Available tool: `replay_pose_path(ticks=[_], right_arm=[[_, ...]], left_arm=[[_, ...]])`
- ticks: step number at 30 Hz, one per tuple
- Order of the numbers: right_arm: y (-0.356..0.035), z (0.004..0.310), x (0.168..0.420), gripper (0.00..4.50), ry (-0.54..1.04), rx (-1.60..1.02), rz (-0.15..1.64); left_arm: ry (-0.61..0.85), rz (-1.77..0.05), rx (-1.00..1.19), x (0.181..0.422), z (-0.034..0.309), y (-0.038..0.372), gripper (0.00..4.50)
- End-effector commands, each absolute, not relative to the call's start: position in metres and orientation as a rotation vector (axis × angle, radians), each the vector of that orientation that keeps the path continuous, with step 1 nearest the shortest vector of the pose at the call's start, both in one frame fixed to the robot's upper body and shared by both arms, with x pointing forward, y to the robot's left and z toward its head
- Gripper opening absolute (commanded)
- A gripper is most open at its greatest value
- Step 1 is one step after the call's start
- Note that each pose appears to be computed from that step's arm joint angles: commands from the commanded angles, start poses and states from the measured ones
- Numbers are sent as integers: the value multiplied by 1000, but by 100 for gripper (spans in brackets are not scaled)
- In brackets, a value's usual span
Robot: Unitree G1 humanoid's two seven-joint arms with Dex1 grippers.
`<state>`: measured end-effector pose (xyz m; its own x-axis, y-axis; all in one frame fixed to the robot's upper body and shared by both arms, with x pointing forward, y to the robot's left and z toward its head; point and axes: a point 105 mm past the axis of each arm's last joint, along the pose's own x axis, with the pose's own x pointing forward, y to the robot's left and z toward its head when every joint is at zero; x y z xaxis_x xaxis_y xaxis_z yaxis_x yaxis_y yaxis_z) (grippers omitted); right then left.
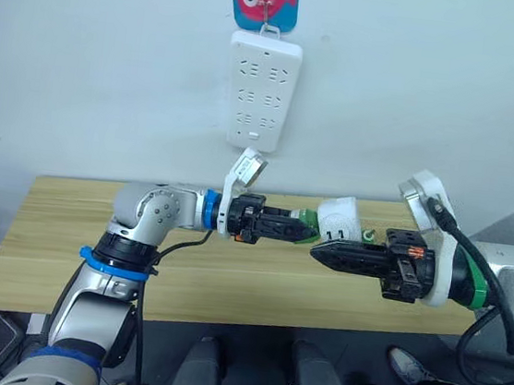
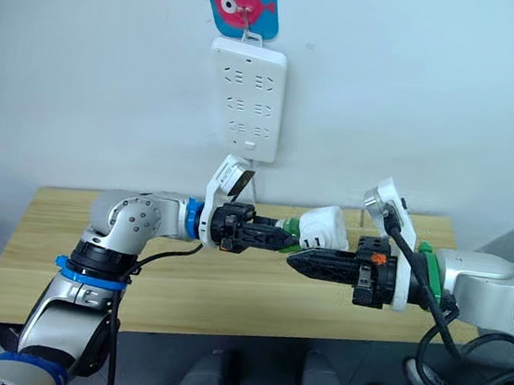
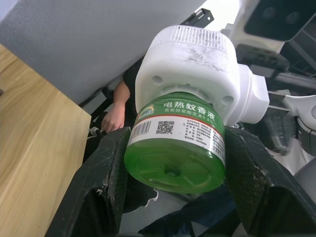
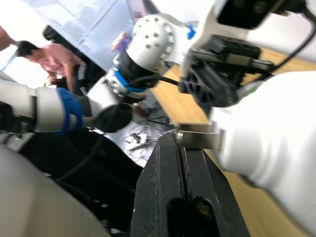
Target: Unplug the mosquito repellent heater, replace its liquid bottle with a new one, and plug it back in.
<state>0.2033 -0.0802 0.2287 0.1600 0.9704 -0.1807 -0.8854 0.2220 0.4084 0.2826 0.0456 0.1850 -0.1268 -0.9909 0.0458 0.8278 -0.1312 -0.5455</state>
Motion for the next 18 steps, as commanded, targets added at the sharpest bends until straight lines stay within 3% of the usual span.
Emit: replay_pose_path(ticks=[1,11,18], right_arm=[[-75,252,200,0,364,275,1383],[-72,256,211,0,335,307,1320],[-79,242,197,0,419,256,1348]], left_arm=[[445,-1717,-400,269,184,41,249],[445,-1730,-378,265,180,40,249],[426,-1699,-377,273,181,41,249]])
